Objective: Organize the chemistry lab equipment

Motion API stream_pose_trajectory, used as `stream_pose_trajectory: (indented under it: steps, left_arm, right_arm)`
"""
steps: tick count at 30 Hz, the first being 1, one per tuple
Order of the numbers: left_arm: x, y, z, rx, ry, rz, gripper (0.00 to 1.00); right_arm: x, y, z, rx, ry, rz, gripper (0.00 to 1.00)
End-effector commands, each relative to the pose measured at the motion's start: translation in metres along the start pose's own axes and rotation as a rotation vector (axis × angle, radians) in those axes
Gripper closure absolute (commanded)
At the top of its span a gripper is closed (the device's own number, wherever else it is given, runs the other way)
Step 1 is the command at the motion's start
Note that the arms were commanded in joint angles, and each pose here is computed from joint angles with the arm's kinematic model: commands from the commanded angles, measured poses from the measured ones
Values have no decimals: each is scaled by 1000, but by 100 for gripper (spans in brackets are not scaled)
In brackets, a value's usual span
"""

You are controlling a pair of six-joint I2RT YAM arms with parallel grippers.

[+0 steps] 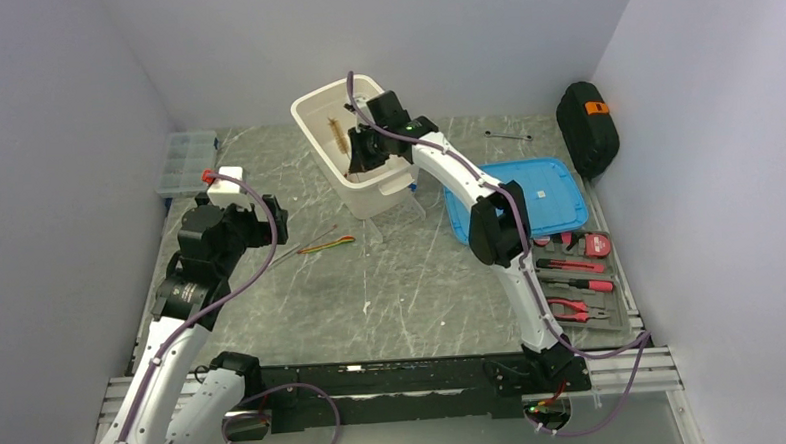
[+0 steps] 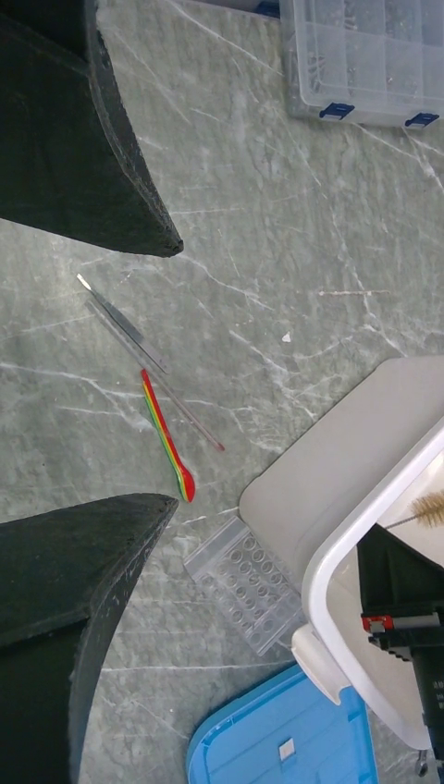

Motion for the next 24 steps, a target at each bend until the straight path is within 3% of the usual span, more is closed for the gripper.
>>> stream_pose_trajectory:
  steps: [1, 13, 24]
  left_arm:
    - [0, 6, -3, -9, -28, -25, 1]
    - [-3, 4, -5, -9, -39, -6, 1]
    - [-5, 2, -4, -11, -37, 6, 1]
  right_arm:
    - [-6, 11, 6, -25, 64, -42, 100]
    - [-20, -4, 2, -59, 71, 3, 100]
    - [-13, 3, 1, -47, 45, -19, 71]
Point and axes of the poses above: each gripper's point midway between its finger pads, its own x axis back along the fingers, its own z axis along the line the jaws close on, y = z × x, the point moved 6 cm from there along x, back along the fingers, and after that the axes turned 12 degrees about x, right-handed, at the moved point
